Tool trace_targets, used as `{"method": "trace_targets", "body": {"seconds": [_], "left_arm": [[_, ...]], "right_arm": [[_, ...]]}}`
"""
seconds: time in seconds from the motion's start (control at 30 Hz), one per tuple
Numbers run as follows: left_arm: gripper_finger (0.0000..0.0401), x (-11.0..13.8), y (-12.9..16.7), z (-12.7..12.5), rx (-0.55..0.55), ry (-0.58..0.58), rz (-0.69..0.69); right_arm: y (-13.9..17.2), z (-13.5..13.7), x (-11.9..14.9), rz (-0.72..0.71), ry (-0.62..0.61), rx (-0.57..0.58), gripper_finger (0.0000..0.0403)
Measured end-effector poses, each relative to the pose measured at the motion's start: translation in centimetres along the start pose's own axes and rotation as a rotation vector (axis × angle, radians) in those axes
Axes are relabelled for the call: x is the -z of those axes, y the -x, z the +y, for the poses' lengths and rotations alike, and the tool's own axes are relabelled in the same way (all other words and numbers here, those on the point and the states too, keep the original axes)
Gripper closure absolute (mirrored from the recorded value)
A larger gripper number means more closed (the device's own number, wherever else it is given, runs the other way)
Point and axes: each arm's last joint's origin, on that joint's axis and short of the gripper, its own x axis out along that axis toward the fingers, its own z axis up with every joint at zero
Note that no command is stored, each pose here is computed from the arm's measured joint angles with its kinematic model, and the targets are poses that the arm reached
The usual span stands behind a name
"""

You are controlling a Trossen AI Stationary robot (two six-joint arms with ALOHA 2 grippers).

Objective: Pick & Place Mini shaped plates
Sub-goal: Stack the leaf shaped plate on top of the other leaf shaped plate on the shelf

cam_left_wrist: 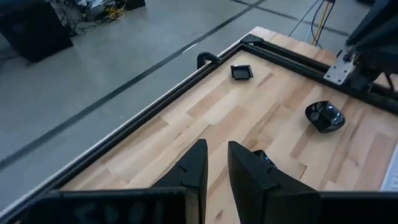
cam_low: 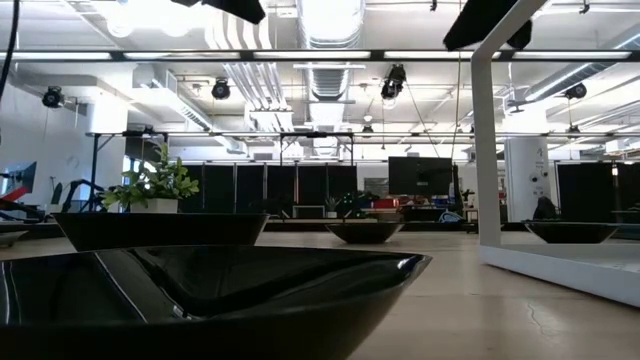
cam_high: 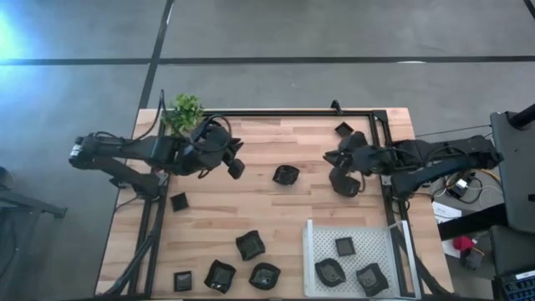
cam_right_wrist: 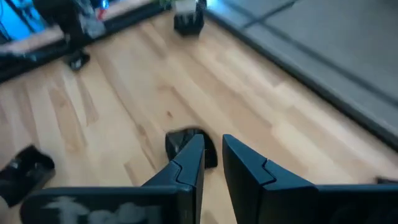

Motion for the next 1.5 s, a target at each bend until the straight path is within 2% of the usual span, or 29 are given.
{"method": "trace_targets", "body": {"seconds": [0.27,0.43,0.6,0.7,0.93,1.0,1.1,1.17,1.5], "left_arm": [[0.0343,0.7,0.6,0.5,0.033,0.039,-0.036],[0.0343,0.7,0.6,0.3,0.04,0.044,-0.041],[0.0343,0.7,0.6,0.3,0.041,0.042,-0.04],[0.0343,0.7,0.7,0.2,0.043,0.042,-0.04],[0.0343,0.7,0.6,0.2,0.042,0.031,-0.038],[0.0343,0.7,0.6,0.2,0.042,0.025,-0.039],[0.0343,0.8,0.6,0.2,0.041,0.024,-0.038],[0.0343,0.8,0.6,0.2,0.041,0.024,-0.038],[0.0343,0.8,0.6,0.2,0.04,0.017,-0.035]], "right_arm": [[-4.2,-0.4,0.1,0.187,0.049,-0.028,0.0346],[-6.8,-0.7,0.7,0.268,0.147,-0.044,0.0346],[-9.8,-1.0,1.9,0.25,0.126,-0.106,0.0346],[-11.3,-1.0,2.9,0.183,0.115,-0.147,0.0346],[-12.9,-1.7,5.7,0.041,0.267,-0.199,0.0346],[-13.2,-2.2,6.3,0.055,0.255,-0.182,0.0346],[-14.0,-3.1,7.0,0.103,0.131,-0.138,0.0346],[-14.6,-3.4,7.3,0.124,0.1,-0.123,0.0346],[-17.8,-3.9,8.8,0.216,0.17,-0.151,0.0346]]}}
